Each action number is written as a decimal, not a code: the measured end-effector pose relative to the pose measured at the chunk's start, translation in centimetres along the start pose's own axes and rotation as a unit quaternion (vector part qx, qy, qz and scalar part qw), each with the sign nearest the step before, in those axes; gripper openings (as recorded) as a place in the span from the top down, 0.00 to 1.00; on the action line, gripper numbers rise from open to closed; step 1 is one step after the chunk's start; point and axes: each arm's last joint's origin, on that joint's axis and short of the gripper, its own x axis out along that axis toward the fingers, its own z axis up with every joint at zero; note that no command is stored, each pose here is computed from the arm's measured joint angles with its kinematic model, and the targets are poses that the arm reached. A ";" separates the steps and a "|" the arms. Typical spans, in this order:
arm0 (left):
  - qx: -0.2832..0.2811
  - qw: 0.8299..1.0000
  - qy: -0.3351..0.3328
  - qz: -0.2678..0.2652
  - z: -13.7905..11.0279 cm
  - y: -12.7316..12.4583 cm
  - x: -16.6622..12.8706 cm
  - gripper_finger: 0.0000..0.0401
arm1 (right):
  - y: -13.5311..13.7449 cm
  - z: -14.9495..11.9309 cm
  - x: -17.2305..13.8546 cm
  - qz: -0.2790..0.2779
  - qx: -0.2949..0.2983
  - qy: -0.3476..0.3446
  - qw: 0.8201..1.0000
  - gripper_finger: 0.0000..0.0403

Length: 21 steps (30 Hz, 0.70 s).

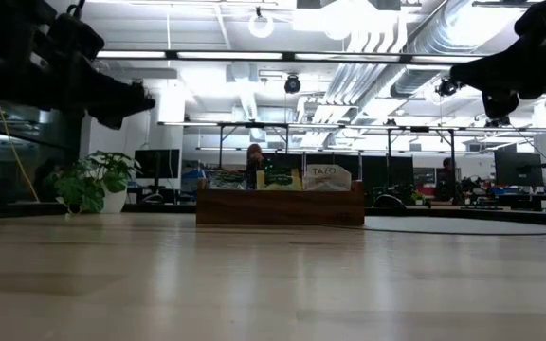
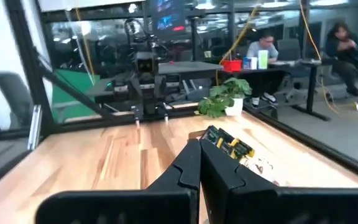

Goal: Pick & Place Tea
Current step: Return to Home Position

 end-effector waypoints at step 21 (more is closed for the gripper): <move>-0.002 0.995 0.102 0.025 -2.0 0.2 -0.2 0.63 | 0.0 -0.1 0.0 -0.007 0.027 0.001 1.000 1.00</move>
